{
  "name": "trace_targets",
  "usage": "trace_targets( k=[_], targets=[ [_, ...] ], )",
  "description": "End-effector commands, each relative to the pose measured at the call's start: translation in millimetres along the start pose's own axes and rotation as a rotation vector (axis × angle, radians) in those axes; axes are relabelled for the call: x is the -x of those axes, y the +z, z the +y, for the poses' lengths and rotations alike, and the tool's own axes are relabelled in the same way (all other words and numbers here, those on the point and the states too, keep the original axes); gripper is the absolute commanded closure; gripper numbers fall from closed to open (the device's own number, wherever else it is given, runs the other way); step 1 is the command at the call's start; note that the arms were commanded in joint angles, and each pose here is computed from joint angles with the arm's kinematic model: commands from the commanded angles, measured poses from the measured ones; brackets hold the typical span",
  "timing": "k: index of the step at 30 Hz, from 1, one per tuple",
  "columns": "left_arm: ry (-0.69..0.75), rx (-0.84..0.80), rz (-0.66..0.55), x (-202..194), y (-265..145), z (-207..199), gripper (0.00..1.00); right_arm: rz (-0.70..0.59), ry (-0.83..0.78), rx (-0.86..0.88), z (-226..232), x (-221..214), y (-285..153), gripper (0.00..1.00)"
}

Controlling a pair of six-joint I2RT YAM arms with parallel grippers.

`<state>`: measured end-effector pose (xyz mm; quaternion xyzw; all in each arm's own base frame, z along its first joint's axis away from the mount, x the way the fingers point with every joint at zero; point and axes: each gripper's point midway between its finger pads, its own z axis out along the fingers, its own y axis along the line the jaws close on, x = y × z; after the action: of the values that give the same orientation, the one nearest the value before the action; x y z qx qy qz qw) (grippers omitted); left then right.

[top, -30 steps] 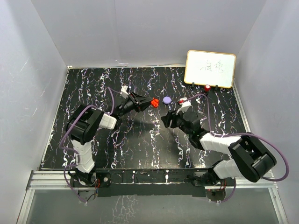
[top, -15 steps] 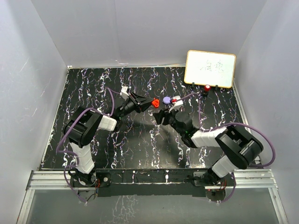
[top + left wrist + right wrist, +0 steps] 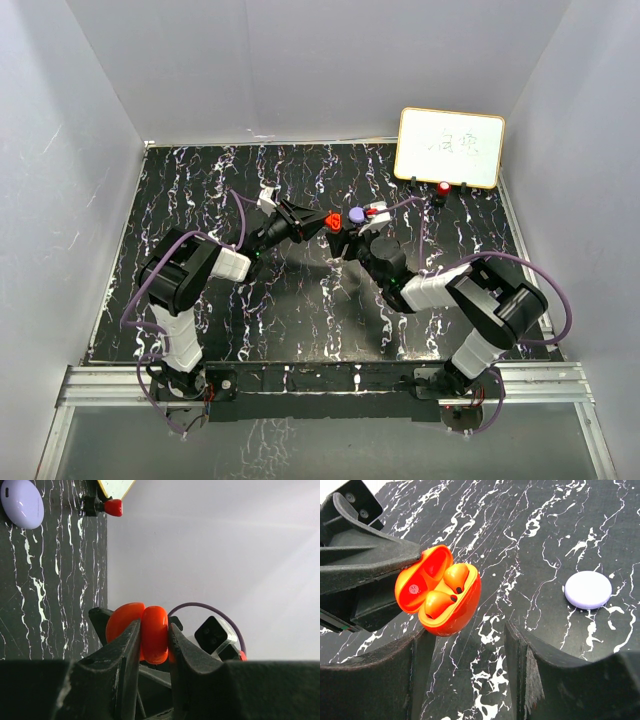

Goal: Insert the wireless bluetooth earbuds into the charging case
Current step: Close the charging case.

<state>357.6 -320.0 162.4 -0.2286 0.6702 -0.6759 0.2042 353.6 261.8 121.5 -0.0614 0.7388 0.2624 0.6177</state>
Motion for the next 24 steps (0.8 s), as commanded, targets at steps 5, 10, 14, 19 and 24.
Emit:
trace_targets(
  k=[5,10,14,19,24],
  targets=[
    [0.012,-0.03,0.02,-7.9,-4.8,-7.7,1.0,-0.175,0.017,-0.064,-7.1,40.2,1.7,0.45],
    [0.002,-0.024,0.024,-9.6,-8.3,-3.0,1.0,-0.187,0.001,-0.1,-14.7,43.4,-3.0,0.44],
    [-0.005,-0.024,0.027,-11.2,-10.5,-1.7,1.0,-0.19,-0.015,-0.116,-17.8,45.9,-5.1,0.44],
    [-0.005,-0.022,0.034,-12.4,-10.5,-1.4,1.0,-0.187,-0.029,-0.124,-19.4,45.1,-6.0,0.43],
    [-0.008,-0.027,0.038,-13.0,-10.2,-2.5,1.0,-0.186,-0.038,-0.118,-18.3,46.4,-7.1,0.42]
  ],
)
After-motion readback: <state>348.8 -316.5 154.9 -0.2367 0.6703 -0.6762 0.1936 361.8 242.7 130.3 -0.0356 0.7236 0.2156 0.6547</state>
